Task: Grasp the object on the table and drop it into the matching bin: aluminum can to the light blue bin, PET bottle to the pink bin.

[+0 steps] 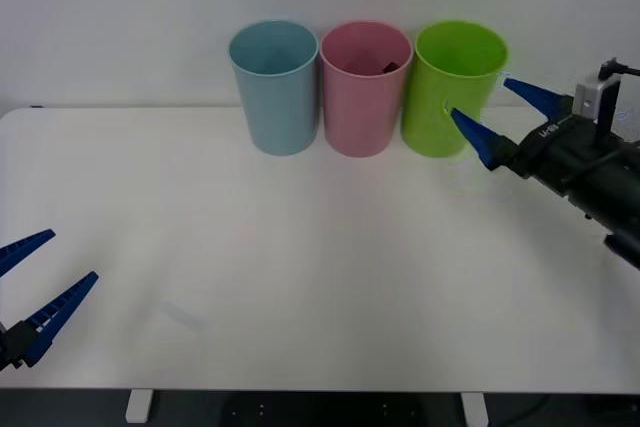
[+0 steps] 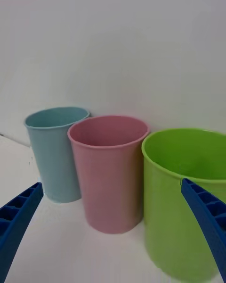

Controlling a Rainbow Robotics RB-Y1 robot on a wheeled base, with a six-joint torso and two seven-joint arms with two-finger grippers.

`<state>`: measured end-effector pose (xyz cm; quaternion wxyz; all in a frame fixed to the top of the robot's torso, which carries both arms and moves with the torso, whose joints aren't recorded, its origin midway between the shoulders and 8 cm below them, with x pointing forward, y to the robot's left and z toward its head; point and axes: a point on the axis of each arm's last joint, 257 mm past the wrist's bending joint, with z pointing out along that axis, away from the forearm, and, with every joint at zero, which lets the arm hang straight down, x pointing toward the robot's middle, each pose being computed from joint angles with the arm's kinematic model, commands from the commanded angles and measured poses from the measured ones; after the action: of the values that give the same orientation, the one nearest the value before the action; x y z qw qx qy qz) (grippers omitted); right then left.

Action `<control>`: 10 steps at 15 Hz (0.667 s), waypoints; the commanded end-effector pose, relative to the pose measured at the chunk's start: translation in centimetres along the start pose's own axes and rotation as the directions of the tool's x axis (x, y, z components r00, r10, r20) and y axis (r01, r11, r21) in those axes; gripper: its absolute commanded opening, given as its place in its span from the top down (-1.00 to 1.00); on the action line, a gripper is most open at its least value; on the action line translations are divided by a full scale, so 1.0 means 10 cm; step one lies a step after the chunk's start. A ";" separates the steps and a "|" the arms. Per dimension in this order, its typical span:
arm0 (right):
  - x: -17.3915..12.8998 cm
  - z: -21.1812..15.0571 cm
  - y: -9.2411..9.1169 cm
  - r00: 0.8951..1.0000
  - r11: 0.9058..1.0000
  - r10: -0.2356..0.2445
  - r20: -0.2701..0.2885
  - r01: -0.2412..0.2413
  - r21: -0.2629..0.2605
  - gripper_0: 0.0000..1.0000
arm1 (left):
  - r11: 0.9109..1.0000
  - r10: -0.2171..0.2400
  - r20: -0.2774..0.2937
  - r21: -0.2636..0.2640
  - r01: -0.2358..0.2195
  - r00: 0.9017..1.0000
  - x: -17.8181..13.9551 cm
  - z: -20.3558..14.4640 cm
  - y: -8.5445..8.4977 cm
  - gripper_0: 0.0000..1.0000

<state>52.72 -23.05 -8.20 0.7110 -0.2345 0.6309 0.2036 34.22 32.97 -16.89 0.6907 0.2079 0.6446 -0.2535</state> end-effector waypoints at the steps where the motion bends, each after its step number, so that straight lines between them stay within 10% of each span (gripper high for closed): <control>1: 0.11 -0.32 -0.03 1.000 1.000 -0.024 -0.021 0.024 0.006 -1.00 | 1.000 0.000 0.000 0.000 0.000 1.000 0.00 0.00 0.00 -1.00; 10: 0.63 -1.29 -0.20 0.974 0.979 -0.179 -0.137 0.190 0.071 -1.00 | 1.000 0.000 0.000 0.000 0.000 1.000 0.00 0.00 0.00 -1.00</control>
<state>44.89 -31.81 -15.08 0.6971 -0.2730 0.6561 0.0955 34.22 32.97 -16.89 0.6907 0.2079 0.6446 -0.2535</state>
